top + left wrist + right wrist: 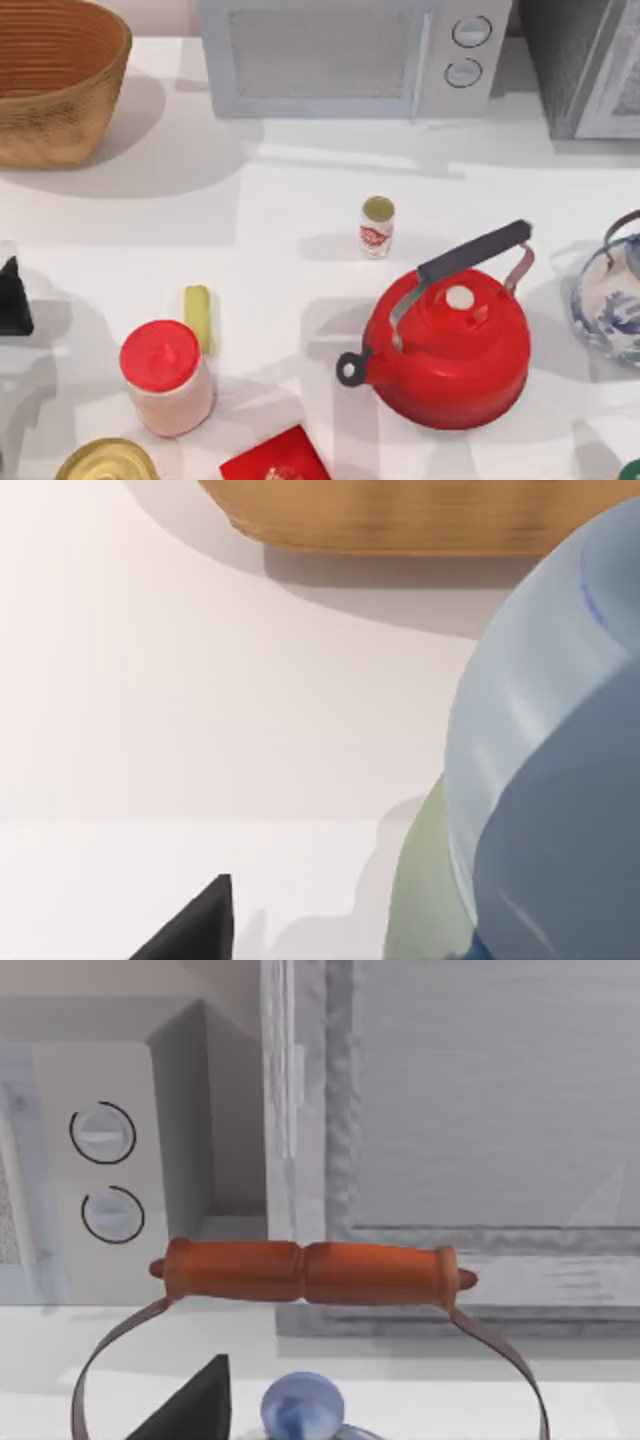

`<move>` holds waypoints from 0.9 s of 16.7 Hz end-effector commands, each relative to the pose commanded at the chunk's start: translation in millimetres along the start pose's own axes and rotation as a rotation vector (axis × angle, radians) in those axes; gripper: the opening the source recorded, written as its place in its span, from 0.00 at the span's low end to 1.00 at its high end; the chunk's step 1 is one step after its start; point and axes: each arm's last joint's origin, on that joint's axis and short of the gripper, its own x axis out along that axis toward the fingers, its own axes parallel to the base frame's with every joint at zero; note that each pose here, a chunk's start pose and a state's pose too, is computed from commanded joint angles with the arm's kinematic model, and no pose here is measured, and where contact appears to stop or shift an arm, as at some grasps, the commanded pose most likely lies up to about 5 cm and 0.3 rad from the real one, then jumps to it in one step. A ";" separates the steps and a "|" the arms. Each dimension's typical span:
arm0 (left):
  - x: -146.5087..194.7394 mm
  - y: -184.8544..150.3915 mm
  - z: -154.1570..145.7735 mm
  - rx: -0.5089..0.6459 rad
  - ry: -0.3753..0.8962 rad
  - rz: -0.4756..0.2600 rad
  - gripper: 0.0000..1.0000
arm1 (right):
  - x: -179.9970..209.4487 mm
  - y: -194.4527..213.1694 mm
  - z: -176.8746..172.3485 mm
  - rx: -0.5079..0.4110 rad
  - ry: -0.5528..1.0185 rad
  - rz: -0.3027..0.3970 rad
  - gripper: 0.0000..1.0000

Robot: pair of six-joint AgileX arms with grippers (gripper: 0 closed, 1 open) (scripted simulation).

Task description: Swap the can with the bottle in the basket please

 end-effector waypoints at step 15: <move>0.0 0.0 0.0 0.000 0.000 0.000 0.00 | 0.0 0.0 0.0 0.000 0.000 0.000 1.00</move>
